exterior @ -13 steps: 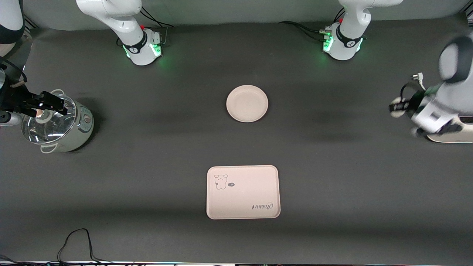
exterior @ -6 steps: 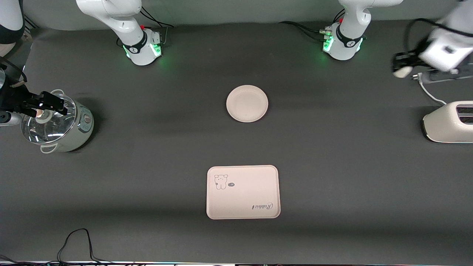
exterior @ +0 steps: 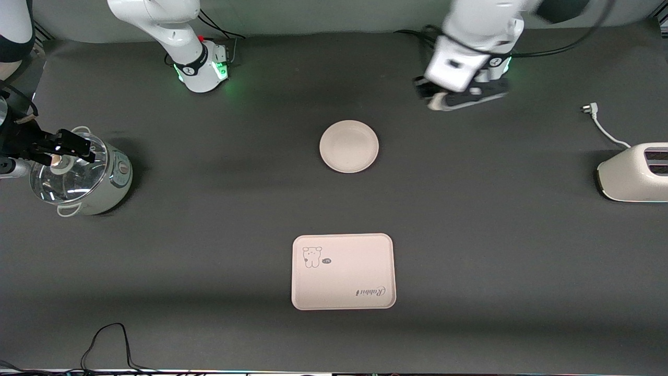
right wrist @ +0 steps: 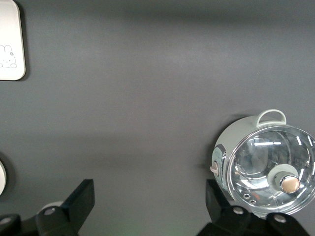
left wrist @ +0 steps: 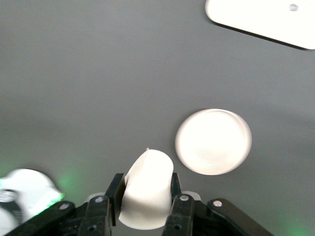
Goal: Place bun in plate and plate on tray
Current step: 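Lift the bun with the left gripper and carry it toward the plate, then lower the bun onto the plate and open the left gripper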
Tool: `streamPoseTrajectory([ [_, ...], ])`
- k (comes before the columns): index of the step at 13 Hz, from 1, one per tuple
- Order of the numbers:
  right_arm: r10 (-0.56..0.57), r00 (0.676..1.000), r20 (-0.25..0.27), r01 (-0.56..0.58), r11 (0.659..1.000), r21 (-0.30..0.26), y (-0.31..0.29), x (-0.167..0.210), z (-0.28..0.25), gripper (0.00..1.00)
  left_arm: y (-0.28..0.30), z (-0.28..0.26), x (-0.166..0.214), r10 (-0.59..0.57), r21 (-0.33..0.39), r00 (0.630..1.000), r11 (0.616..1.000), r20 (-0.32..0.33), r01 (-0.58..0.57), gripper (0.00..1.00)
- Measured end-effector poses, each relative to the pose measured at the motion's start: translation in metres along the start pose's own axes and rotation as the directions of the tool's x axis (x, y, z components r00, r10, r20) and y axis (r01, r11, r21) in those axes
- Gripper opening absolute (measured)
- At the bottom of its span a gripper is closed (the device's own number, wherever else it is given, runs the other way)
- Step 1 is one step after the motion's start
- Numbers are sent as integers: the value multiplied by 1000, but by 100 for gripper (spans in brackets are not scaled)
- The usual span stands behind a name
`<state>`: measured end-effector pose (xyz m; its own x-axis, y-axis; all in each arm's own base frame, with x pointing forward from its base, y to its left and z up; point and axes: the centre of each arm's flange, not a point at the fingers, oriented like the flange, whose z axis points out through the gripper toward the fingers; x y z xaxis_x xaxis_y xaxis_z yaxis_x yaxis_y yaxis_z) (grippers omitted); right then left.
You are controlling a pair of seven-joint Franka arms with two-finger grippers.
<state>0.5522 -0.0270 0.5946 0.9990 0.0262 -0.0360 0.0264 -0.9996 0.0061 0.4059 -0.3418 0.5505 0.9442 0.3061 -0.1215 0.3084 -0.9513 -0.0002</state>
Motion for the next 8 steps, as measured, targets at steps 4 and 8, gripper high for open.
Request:
streamPoseTrajectory([
  [4,0,1000,1,0,1000,0,0,0,0,100,83,84,-28,5,-23,999,1000,34,-5,41],
  [8,0,1000,1,0,1000,0,0,0,0,100,110,209,-30,-35,-49,998,998,55,38,41],
])
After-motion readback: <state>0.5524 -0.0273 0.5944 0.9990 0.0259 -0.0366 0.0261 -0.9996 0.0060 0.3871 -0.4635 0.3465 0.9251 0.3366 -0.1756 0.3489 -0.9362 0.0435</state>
